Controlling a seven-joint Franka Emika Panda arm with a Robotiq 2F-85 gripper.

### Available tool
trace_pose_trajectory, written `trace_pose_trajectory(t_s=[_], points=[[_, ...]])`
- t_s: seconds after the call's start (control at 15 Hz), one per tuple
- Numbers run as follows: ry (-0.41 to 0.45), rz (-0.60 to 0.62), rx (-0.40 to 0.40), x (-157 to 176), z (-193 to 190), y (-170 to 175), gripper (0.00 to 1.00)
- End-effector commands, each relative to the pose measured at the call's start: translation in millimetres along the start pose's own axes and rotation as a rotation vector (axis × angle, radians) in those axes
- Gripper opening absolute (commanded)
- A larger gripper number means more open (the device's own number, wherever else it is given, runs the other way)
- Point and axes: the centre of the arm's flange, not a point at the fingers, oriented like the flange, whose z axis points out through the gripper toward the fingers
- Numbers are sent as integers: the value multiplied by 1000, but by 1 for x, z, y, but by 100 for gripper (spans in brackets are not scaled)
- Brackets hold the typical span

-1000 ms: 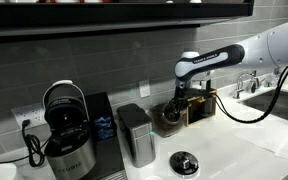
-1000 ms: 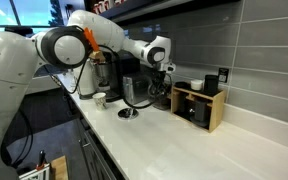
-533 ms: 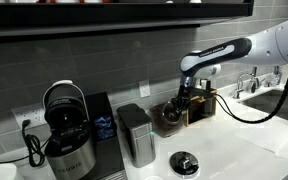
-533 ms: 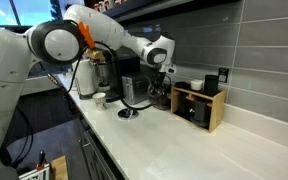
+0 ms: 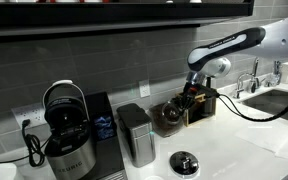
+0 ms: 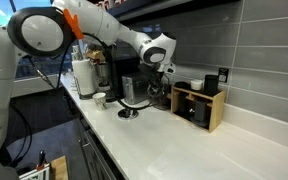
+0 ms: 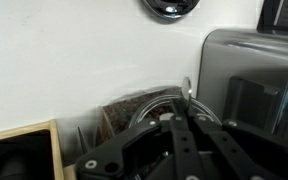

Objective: Use the spoon to put some contents of the jar in the cup

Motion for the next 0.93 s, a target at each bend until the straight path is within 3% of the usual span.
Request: trace_pose_trajectory(t_s=[0.0,0.07,0.13,0.87], points=[[28,-52,84,-36,-8,6,1],[37,-56,86,-40,-9,7,1],[13,-38,55,-12,-5,3,4],[27,-53,84,-24,-16,8,1]])
